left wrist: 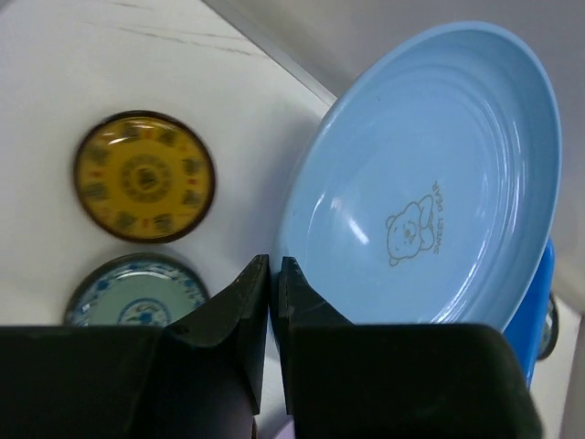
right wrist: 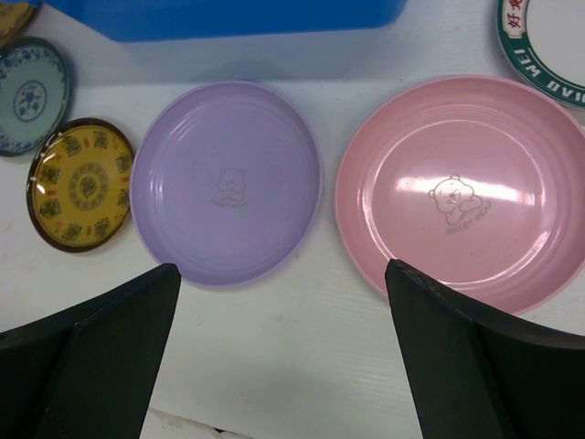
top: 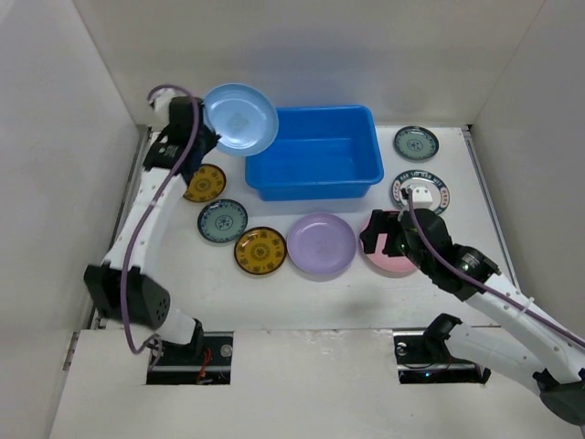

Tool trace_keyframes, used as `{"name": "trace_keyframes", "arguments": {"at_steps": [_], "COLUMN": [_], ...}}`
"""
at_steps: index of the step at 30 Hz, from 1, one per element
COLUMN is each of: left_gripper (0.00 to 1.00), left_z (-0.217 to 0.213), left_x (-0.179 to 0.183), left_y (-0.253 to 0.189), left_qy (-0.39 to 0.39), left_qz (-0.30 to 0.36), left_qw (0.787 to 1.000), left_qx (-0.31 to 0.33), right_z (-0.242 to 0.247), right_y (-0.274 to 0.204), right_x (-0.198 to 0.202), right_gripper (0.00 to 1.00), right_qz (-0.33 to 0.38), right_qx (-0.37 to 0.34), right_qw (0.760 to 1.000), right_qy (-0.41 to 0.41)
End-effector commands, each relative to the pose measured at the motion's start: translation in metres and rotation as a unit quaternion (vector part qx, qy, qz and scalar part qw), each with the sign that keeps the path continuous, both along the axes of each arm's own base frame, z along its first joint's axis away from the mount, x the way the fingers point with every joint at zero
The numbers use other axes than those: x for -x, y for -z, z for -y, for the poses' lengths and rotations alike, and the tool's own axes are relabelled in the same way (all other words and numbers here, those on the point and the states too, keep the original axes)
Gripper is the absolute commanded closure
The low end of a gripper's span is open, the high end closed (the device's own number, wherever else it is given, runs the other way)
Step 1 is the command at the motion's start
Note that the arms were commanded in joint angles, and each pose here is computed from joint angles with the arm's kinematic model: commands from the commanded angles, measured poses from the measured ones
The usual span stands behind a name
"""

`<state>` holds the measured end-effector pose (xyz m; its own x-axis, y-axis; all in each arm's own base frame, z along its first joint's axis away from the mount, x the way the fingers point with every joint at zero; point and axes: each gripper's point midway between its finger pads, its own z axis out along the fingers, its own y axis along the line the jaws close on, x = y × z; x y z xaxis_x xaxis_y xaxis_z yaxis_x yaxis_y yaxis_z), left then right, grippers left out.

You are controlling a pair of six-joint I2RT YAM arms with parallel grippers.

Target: Place the plates into the plastic bin on the countertop

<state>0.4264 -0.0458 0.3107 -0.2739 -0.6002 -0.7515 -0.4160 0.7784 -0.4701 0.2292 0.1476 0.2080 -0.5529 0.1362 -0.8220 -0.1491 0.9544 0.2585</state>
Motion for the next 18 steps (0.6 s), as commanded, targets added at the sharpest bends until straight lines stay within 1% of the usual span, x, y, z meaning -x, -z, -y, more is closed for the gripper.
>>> {"name": "trace_keyframes", "arguments": {"at_steps": [1, 6, 10, 13, 18], "left_gripper": [0.98, 0.97, 0.97, 0.96, 0.96], "left_z": [0.054, 0.114, 0.150, 0.165, 0.185], "left_x": [-0.035, -0.079, -0.103, -0.119, -0.142], "left_y": [-0.016, 0.008, 0.036, 0.065, 0.107], "left_qy": [0.092, 0.172, 0.220, 0.235, 0.262], "left_qz": [0.030, 0.017, 0.000, -0.017, -0.020], "left_qw": [0.994, 0.984, 0.974, 0.969, 0.962], "left_qx": [-0.039, -0.046, -0.060, -0.074, -0.077], "right_z": [0.006, 0.009, 0.008, 0.007, 0.007], "right_y": [-0.019, -0.020, -0.020, -0.020, -0.014], "right_x": [-0.007, -0.008, -0.010, -0.010, -0.011], "right_gripper": [0.00, 0.00, 0.00, 0.00, 0.00], "right_qz": [0.015, 0.008, -0.001, -0.003, -0.012], "right_qx": [-0.016, -0.030, -0.029, -0.025, -0.020], "right_qw": [0.999, 0.999, 0.998, 0.998, 0.998], "right_qy": [0.024, 0.041, 0.048, 0.050, 0.054]}}
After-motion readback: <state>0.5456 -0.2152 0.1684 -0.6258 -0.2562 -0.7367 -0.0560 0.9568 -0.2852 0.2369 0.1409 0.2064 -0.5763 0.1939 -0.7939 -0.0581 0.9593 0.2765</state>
